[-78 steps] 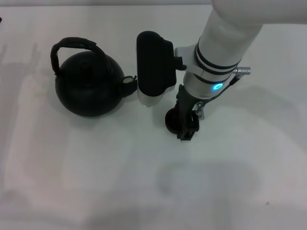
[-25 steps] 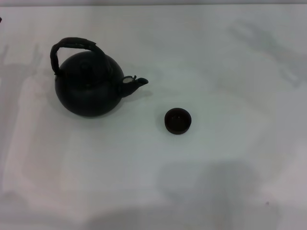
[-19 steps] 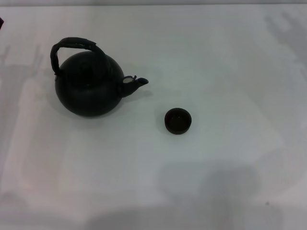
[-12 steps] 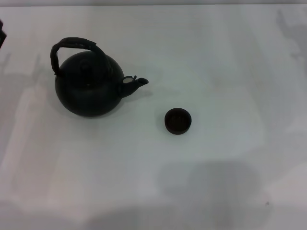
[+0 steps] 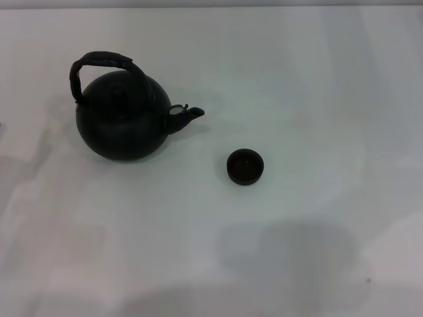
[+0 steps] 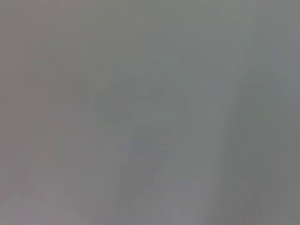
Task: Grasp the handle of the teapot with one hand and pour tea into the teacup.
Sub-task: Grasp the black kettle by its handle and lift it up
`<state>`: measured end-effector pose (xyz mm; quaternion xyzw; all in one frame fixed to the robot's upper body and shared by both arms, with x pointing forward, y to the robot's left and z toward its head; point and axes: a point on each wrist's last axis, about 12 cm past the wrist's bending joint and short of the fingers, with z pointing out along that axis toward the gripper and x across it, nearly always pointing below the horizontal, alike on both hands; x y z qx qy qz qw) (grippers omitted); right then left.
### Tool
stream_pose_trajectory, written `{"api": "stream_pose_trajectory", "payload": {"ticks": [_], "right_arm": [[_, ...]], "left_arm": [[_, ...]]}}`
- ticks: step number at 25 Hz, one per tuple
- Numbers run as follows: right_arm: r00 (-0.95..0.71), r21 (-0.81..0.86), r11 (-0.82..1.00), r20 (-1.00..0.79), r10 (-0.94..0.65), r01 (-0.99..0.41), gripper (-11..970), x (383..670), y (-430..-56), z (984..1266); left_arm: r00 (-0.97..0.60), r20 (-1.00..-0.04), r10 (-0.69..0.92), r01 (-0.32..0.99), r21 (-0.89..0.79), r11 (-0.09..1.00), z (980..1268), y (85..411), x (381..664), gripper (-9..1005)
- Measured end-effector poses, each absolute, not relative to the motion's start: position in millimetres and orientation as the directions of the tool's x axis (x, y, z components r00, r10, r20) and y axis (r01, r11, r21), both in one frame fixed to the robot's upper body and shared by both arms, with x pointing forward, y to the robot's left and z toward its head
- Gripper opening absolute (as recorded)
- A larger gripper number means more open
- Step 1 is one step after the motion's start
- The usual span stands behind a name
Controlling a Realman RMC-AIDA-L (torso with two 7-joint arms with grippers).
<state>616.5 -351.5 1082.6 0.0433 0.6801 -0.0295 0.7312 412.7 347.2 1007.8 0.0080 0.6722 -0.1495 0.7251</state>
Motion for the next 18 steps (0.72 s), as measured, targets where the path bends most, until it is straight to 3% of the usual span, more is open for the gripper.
{"api": "stream_pose_trajectory", "payload": {"ticks": [6, 18], "right_arm": [[0.085, 0.051, 0.991, -0.996, 0.041, 0.120, 831, 618.2, -354.1, 1085.2], [0.070, 0.059, 0.990, -0.996, 0.051, 0.125, 830, 614.8, -355.3, 1080.8]], "left_arm": [[-0.014, -0.985, -0.171, 0.373, -0.164, 0.913, 1006.8, 329.6, 427.5, 843], [-0.081, -0.993, -0.087, 0.457, -0.114, 0.882, 1007.3, 307.9, 471.8, 843]]}}
